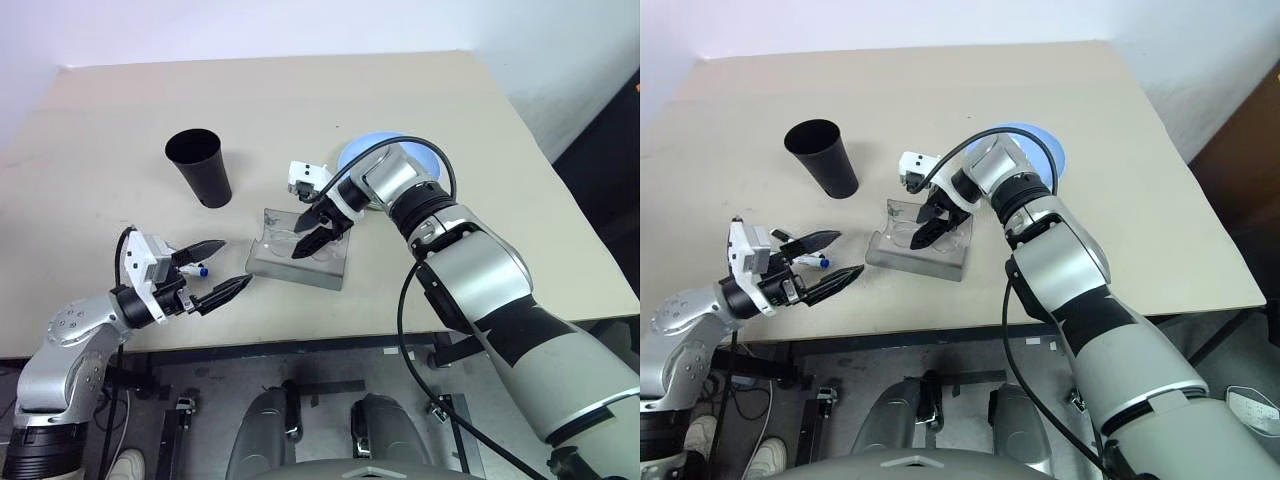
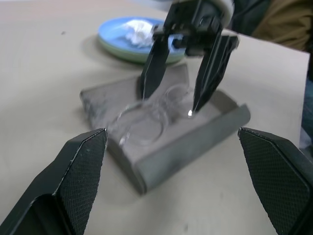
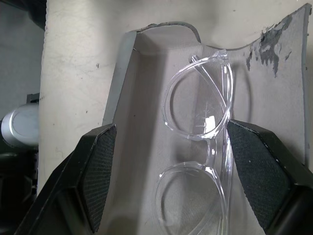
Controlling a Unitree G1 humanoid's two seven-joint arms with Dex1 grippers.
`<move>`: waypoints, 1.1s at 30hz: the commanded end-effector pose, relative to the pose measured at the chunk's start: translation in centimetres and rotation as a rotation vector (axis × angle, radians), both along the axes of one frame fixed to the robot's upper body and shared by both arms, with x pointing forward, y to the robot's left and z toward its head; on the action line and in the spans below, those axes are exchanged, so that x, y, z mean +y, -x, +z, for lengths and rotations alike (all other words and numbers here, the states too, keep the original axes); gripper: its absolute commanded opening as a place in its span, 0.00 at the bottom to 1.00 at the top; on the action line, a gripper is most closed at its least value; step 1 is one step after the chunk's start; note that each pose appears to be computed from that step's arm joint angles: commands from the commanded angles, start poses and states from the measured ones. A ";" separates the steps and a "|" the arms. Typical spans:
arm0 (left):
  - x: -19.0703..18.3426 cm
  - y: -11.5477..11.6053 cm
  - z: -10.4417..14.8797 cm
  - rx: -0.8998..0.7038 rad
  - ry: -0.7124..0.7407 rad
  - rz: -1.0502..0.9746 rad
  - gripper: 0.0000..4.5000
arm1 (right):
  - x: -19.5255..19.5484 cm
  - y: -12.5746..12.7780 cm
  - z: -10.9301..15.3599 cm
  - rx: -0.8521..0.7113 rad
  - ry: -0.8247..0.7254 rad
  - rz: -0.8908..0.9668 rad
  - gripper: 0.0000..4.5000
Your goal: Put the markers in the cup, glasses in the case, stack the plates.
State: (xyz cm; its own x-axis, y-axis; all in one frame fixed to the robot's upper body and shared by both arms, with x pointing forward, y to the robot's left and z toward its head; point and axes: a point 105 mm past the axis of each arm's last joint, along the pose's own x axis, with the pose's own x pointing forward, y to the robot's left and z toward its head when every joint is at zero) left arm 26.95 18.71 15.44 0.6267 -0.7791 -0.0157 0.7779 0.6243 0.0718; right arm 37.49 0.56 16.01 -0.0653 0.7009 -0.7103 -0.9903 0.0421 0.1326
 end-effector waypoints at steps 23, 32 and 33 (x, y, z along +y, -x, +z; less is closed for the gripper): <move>-1.3 -0.5 3.0 -0.021 -0.013 -0.004 1.00 | 1.2 2.4 1.1 0.074 0.025 0.102 0.84; -1.1 -0.6 2.2 -0.019 -0.012 0.000 1.00 | -0.3 2.3 -0.8 0.090 0.090 -0.038 0.84; -1.1 -0.6 2.2 -0.020 -0.010 -0.002 1.00 | -0.6 2.1 -0.9 0.089 0.095 -0.061 0.84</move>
